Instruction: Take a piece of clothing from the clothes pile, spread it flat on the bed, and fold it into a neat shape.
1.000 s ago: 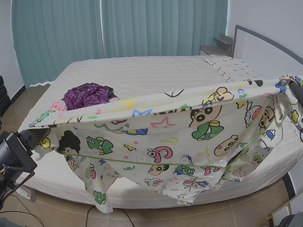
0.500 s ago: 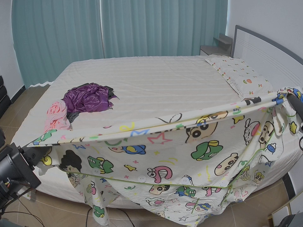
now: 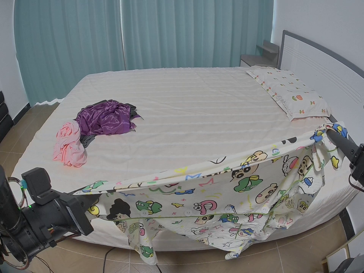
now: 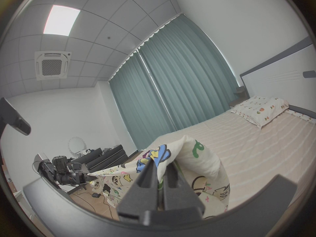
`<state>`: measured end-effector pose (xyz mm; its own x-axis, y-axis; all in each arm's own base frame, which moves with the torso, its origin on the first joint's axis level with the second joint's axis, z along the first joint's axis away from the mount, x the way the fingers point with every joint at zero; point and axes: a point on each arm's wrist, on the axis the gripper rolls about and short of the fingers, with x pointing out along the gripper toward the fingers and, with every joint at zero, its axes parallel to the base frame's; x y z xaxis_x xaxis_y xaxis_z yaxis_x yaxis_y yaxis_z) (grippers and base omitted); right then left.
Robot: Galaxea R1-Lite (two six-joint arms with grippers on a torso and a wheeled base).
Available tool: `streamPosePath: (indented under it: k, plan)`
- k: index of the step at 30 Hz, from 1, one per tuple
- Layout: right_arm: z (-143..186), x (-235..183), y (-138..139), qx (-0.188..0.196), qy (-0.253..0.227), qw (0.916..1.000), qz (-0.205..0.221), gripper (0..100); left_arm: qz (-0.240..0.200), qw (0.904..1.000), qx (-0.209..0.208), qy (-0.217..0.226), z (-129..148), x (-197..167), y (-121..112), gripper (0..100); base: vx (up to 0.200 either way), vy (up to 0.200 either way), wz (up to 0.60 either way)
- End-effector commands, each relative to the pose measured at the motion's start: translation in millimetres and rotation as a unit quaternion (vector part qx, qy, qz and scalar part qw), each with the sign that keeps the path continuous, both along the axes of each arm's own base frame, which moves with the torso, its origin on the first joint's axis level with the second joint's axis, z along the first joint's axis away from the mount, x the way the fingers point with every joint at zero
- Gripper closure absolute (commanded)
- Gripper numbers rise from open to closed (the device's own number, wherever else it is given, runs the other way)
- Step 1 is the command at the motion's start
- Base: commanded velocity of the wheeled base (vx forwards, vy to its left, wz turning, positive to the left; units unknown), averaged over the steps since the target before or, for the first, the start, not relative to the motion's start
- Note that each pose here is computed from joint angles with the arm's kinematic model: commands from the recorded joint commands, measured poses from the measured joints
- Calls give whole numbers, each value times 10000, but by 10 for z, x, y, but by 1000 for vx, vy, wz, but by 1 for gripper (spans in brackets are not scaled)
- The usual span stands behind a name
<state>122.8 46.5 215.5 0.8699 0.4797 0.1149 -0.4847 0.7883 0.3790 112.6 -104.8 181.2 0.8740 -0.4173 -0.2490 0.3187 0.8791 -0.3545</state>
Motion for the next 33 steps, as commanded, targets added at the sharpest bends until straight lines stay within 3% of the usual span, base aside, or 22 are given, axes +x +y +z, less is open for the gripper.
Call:
streamPosePath:
  k: [1, 23, 33]
  plan:
    - [-144, 229, -3, -160, 472, 9985, -244, 100, 175, 9989, 251, 361, -119, 291, -140, 100, 200, 0, 0]
    - [-612, 1179, -12, -269, 1071, 9908, -782, 100, 660, 9925, 421, 938, -681, 1699, -576, 100, 200, 0, 0]
    - [-1188, 1795, 15, -366, 1492, 9835, -952, 100, 846, 9864, 655, 1244, -1318, 2424, -853, 100, 160, 0, 0]
